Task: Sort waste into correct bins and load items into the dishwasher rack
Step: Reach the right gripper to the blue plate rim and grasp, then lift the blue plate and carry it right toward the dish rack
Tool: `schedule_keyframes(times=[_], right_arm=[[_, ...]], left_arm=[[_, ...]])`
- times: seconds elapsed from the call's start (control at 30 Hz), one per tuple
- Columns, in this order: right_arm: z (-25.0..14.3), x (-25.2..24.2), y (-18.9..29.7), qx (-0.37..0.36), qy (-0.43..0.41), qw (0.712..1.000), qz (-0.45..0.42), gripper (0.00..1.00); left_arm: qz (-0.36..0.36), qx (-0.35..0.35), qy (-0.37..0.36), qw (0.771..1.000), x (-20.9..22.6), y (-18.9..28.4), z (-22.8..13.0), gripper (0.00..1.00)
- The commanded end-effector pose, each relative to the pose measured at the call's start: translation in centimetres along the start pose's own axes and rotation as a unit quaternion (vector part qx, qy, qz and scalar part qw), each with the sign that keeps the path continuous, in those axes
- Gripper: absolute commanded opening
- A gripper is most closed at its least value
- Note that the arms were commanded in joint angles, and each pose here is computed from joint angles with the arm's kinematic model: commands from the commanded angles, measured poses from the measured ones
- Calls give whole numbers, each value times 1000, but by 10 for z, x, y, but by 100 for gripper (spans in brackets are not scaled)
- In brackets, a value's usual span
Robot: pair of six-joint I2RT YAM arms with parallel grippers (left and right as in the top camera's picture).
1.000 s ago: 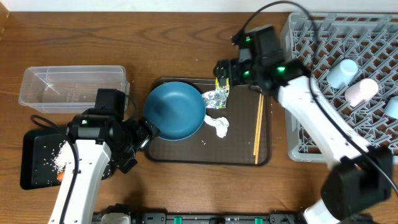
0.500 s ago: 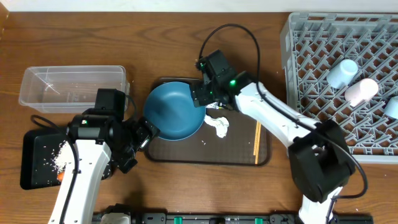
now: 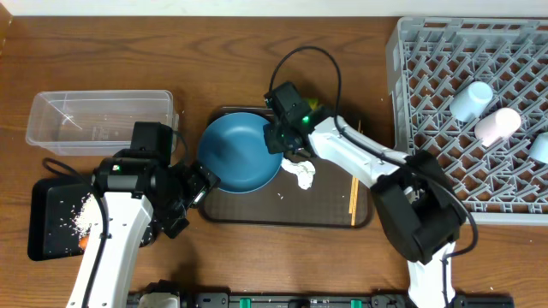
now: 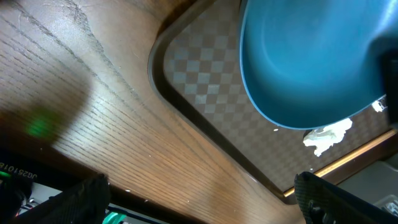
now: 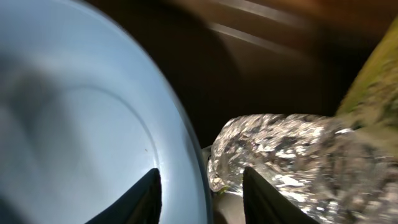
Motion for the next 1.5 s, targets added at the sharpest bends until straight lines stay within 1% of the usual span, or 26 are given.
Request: schedule_keyframes(times=[0.0, 0.07, 0.2, 0.23, 0.37, 0.5, 0.6, 0.73, 0.87, 0.93, 1.03, 1.13, 1.17, 1.2, 1.23, 1.3, 1.43, 1.47], right_arm=[[-5, -2, -11, 2, -11, 1000, -14, 35], [-3, -3, -11, -3, -11, 1000, -17, 28], [3, 1, -5, -13, -11, 1000, -13, 6], [5, 2, -3, -16, -11, 1000, -10, 3], [19, 9, 19, -34, -14, 999, 1, 1], [40, 12, 55, -61, -23, 998, 13, 1], [58, 5, 88, -88, -38, 995, 20, 1], [93, -27, 147, -151, -76, 985, 26, 1], [120, -83, 206, -230, -122, 965, -15, 1], [130, -116, 235, -269, -139, 952, -48, 1], [138, -170, 275, -325, -173, 922, -122, 1], [141, -226, 306, -367, -207, 882, -213, 1], [141, -245, 316, -378, -216, 866, -245, 1], [141, -269, 328, -392, -226, 844, -289, 1], [142, -281, 335, -399, -230, 832, -310, 1], [143, -307, 350, -412, -230, 808, -353, 1], [150, -350, 377, -427, -199, 769, -432, 1], [151, -360, 384, -429, -192, 755, -458, 1]], left_arm=[[6, -4, 1, 1000, 0, 0, 1, 98], [6, -4, 1, 1000, 0, 0, 1, 98], [6, -4, 1, 1000, 0, 0, 1, 98], [6, -4, 1, 1000, 0, 0, 1, 98], [6, -4, 1, 1000, 0, 0, 1, 98], [6, -4, 1, 1000, 0, 0, 1, 98], [6, -4, 2, 1000, 1, 0, 1, 98], [6, -4, 2, 1000, 1, 0, 1, 98], [6, -4, 1, 1000, 0, 0, 1, 98], [6, -4, 2, 1000, 1, 0, 1, 98], [6, -4, 1, 1000, 0, 0, 1, 98], [6, -4, 2, 1000, 1, 0, 1, 98], [6, -4, 1, 1000, 0, 0, 1, 98], [6, -4, 2, 1000, 1, 0, 1, 98], [6, -4, 1, 1000, 0, 0, 1, 98], [6, -4, 1, 1000, 0, 0, 1, 98], [6, -4, 1, 1000, 0, 0, 1, 98], [6, -4, 1, 1000, 0, 0, 1, 98]])
Point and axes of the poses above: each gripper's point midway between its finger pads, its own y axis back along the fingers, its own x axis along the line the jaws close on, z = x × y, the point moved 4 cm from there along y, back along the fingers, and after that the axes turned 12 degrees about -y, right-handed, at the moved point
